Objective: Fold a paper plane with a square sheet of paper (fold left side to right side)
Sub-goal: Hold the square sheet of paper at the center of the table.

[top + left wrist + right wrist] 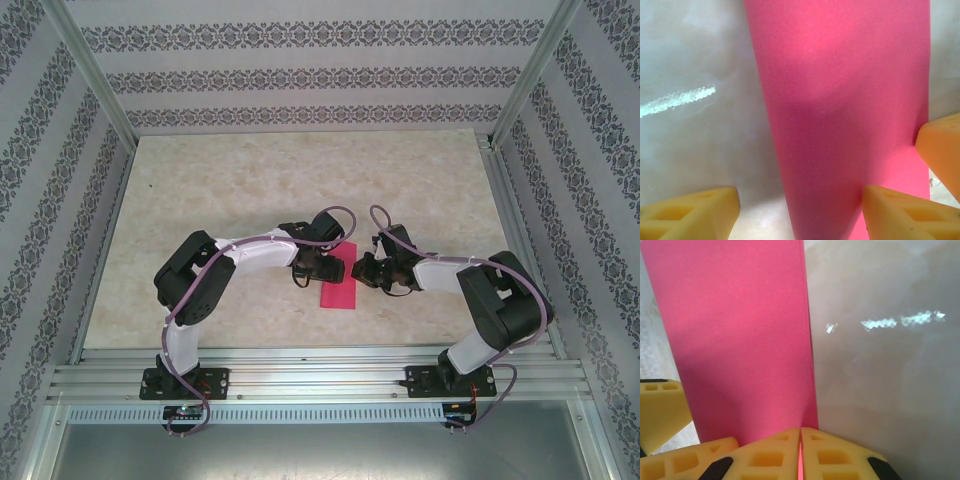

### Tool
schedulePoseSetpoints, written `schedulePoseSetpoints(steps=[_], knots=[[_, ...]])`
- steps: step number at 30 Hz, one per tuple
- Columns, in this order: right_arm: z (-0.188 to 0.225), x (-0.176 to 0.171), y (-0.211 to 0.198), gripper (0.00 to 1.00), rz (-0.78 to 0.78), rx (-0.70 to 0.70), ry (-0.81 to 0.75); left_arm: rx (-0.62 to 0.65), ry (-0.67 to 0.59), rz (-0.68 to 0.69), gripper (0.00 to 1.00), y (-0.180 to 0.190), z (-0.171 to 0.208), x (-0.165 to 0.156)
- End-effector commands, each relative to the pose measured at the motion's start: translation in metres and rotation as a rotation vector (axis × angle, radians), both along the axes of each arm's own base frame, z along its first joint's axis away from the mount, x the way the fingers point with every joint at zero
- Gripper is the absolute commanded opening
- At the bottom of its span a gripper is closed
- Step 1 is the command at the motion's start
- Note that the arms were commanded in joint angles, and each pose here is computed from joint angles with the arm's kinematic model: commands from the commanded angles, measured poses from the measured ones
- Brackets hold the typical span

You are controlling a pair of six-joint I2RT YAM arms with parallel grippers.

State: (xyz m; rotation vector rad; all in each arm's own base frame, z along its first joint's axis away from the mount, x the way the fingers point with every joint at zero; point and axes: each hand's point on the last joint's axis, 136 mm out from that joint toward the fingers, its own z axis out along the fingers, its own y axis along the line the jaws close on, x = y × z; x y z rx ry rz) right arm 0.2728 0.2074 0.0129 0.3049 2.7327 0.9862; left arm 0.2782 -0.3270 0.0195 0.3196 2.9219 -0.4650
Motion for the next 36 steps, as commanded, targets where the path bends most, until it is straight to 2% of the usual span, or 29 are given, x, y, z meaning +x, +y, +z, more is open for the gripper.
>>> schedulePoseSetpoints(steps=[1, 6, 16, 21, 25, 28, 32, 36], knots=[[-0.006, 0.002, -0.001, 0.10, 0.006, -0.038, 0.012, -0.018, 0.037, -0.043, 0.69, -0.018, -0.039, -0.011], [-0.022, -0.007, -0.008, 0.10, 0.015, -0.098, 0.065, -0.042, 0.006, -0.042, 0.69, -0.017, -0.020, -0.007], [-0.028, -0.011, -0.017, 0.09, 0.026, -0.166, 0.086, -0.191, -0.145, -0.007, 0.71, 0.001, 0.072, 0.017], [-0.030, -0.012, -0.019, 0.09, 0.028, -0.180, 0.092, -0.314, -0.154, -0.051, 0.65, -0.017, 0.095, 0.013], [-0.030, -0.012, -0.019, 0.09, 0.028, -0.185, 0.093, -0.429, -0.096, -0.077, 0.55, -0.040, 0.091, 0.009], [-0.031, -0.013, -0.019, 0.09, 0.029, -0.188, 0.095, -0.457, -0.061, -0.078, 0.48, -0.048, 0.080, 0.009], [-0.031, -0.013, -0.020, 0.09, 0.030, -0.195, 0.095, -0.422, -0.035, -0.062, 0.43, -0.047, 0.060, 0.011], [-0.031, -0.013, -0.020, 0.09, 0.032, -0.202, 0.097, -0.323, -0.034, -0.043, 0.40, -0.032, 0.039, 0.011]])
